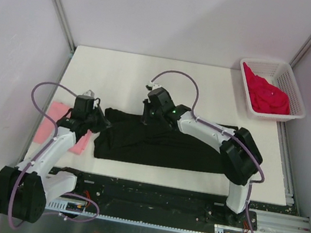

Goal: Fold and stack the t-shirts
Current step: Fold the other side of the tshirt into a rectangle

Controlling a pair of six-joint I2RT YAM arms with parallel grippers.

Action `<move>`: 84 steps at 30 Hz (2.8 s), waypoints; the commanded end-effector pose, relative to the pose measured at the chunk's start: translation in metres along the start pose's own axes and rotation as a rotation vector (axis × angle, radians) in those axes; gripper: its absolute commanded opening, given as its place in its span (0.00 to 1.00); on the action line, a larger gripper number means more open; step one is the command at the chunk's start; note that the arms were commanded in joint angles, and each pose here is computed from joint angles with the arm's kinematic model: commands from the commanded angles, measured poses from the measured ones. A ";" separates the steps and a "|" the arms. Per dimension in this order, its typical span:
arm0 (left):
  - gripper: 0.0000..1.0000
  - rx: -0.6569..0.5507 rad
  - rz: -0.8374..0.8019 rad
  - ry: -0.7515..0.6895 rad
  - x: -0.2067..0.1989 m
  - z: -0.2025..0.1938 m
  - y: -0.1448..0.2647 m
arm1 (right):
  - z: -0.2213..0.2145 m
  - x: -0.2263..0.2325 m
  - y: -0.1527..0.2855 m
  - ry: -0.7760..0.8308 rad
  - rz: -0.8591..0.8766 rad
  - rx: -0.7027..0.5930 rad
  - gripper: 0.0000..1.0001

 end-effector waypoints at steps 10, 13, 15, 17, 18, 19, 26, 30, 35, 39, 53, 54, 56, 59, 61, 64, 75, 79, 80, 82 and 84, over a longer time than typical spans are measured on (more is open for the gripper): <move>0.00 0.080 -0.042 -0.062 0.011 -0.024 0.002 | -0.041 0.004 0.037 -0.004 -0.160 -0.014 0.02; 0.00 0.108 -0.035 -0.061 0.015 -0.029 -0.001 | -0.057 0.000 0.037 -0.012 -0.197 0.001 0.01; 0.00 0.125 -0.030 -0.060 0.016 -0.031 -0.003 | -0.063 -0.003 0.038 -0.019 -0.226 0.004 0.01; 0.00 0.136 -0.029 -0.067 0.016 -0.033 -0.005 | -0.069 -0.006 0.041 -0.023 -0.250 0.007 0.01; 0.00 0.141 -0.028 -0.069 0.016 -0.034 -0.005 | -0.071 -0.008 0.043 -0.027 -0.263 0.005 0.01; 0.00 0.144 -0.029 -0.071 0.016 -0.035 -0.005 | -0.073 -0.010 0.044 -0.029 -0.274 0.005 0.01; 0.00 0.187 -0.078 -0.109 0.006 -0.043 -0.004 | -0.076 -0.015 0.062 -0.024 -0.318 -0.020 0.01; 0.00 0.218 -0.117 -0.142 -0.001 -0.053 0.000 | -0.079 -0.018 0.068 -0.009 -0.342 -0.020 0.01; 0.00 0.243 -0.118 -0.130 0.001 -0.070 0.002 | -0.093 -0.023 0.064 -0.006 -0.350 0.012 0.01; 0.00 0.209 -0.066 -0.060 0.011 -0.076 0.004 | -0.110 -0.027 0.055 -0.013 -0.348 0.041 0.01; 0.00 0.054 0.096 -0.098 0.008 -0.037 0.010 | -0.115 -0.020 0.049 -0.048 -0.296 0.032 0.02; 0.00 0.041 0.099 -0.104 0.006 -0.033 0.012 | -0.114 -0.019 0.051 -0.050 -0.288 0.029 0.02; 0.00 0.032 0.097 -0.113 0.003 -0.029 0.014 | -0.113 -0.018 0.053 -0.051 -0.285 0.025 0.02; 0.01 0.067 0.089 -0.128 0.002 -0.031 0.012 | -0.114 -0.021 0.054 -0.044 -0.306 0.027 0.02; 0.03 0.110 0.086 -0.131 0.004 -0.038 0.007 | -0.116 -0.025 0.052 -0.039 -0.330 0.029 0.03; 0.09 0.142 0.090 -0.129 0.010 -0.047 0.001 | -0.119 -0.031 0.047 -0.042 -0.357 0.040 0.06; 0.43 0.122 0.008 -0.176 -0.003 -0.039 0.006 | -0.107 -0.037 0.069 -0.056 -0.417 -0.014 0.35; 0.39 0.164 -0.078 -0.181 -0.017 -0.043 0.011 | -0.093 -0.022 0.079 -0.081 -0.334 -0.063 0.34; 0.36 0.168 -0.096 -0.181 -0.021 -0.044 0.014 | -0.091 -0.018 0.080 -0.086 -0.310 -0.068 0.34; 0.30 0.180 -0.130 -0.183 -0.028 -0.052 0.019 | -0.091 -0.011 0.077 -0.092 -0.274 -0.066 0.33; 0.25 0.203 -0.160 -0.185 -0.034 -0.060 0.022 | -0.093 -0.008 0.073 -0.095 -0.247 -0.053 0.32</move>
Point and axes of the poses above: each gripper's point midway between its finger pads, its own y axis back along the fingers, its own x axis along the line the jaws close on, z = x × y, the point moved 6 cm from there along y, back along the fingers, and after that the axes turned 1 degree about -y, right-handed, at the moved point
